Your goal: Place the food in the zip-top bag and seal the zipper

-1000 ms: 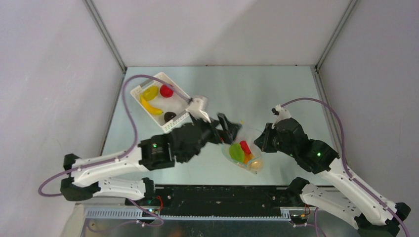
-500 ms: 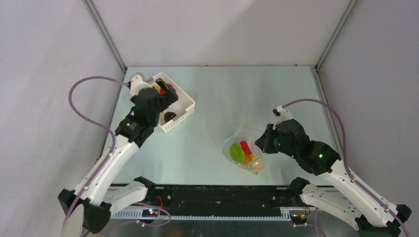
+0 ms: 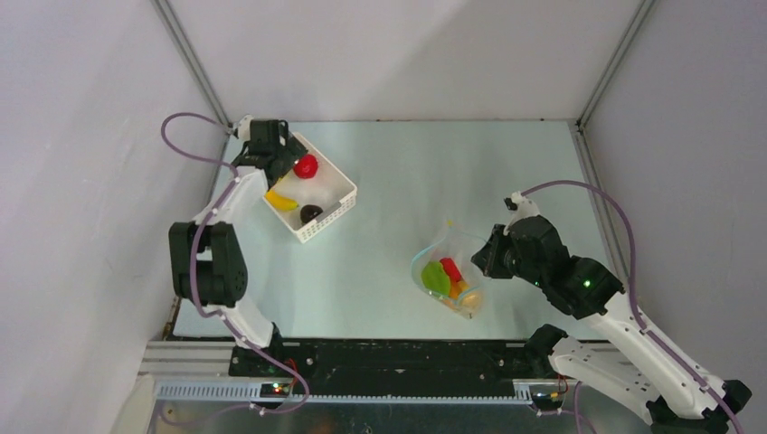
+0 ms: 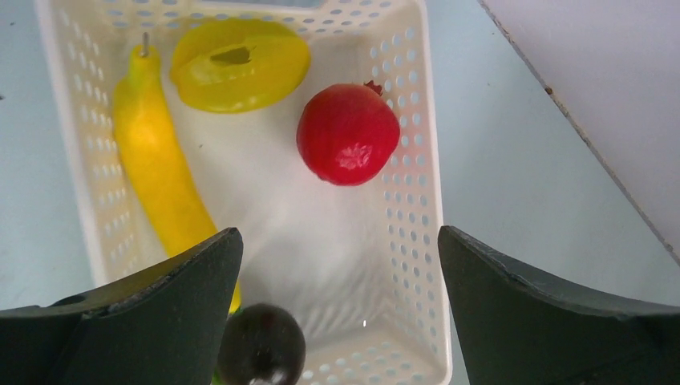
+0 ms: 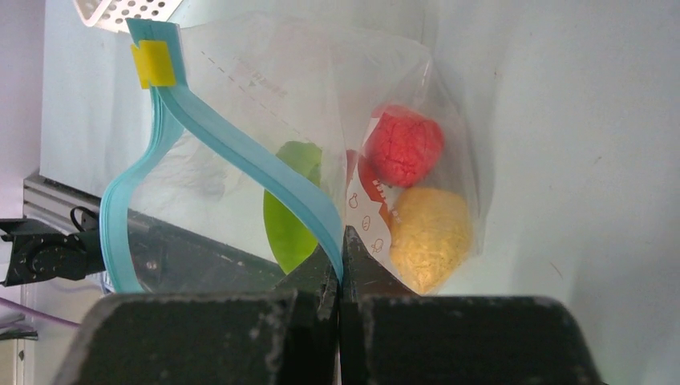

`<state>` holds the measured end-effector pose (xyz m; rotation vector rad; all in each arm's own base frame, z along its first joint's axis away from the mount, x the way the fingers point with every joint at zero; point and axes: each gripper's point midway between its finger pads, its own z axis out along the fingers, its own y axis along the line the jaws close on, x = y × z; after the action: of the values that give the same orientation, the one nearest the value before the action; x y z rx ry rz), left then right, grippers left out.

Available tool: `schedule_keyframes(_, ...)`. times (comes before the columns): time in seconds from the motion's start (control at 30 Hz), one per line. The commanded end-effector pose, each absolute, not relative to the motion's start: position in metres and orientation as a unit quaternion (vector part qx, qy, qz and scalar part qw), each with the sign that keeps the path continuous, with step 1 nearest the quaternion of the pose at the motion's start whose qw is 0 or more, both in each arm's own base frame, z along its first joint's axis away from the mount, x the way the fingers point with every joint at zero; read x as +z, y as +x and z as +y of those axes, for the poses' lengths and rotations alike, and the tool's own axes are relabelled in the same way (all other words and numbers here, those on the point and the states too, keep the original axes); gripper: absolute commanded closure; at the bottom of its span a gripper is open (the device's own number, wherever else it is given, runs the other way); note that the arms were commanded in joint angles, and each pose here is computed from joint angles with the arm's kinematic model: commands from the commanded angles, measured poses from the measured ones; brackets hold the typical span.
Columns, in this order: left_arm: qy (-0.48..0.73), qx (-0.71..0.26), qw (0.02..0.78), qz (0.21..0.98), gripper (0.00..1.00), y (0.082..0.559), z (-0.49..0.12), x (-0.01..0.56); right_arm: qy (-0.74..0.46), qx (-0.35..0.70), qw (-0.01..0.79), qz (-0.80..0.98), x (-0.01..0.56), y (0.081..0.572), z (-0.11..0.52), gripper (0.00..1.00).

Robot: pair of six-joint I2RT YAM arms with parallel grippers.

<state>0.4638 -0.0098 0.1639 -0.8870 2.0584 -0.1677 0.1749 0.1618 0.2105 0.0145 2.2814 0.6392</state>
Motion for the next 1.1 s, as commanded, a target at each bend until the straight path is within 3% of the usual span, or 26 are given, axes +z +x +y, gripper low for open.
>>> schedule_keyframes(0.0,-0.365,-0.086,0.428,0.822,0.02,0.489,-0.001,0.16,0.008,0.246,0.39,0.887,0.215,0.18,0.156,1.0)
schedule_keyframes(0.53,-0.393,-0.141,0.392,0.82,0.02,0.538,0.009,0.109,0.003,0.247,0.39,0.887,0.215,0.184,0.158,1.0)
schedule_keyframes(1.07,-0.416,-0.2,0.361,0.81,0.05,0.549,-0.009,0.075,0.006,0.243,0.382,0.892,0.21,0.188,0.16,1.0)
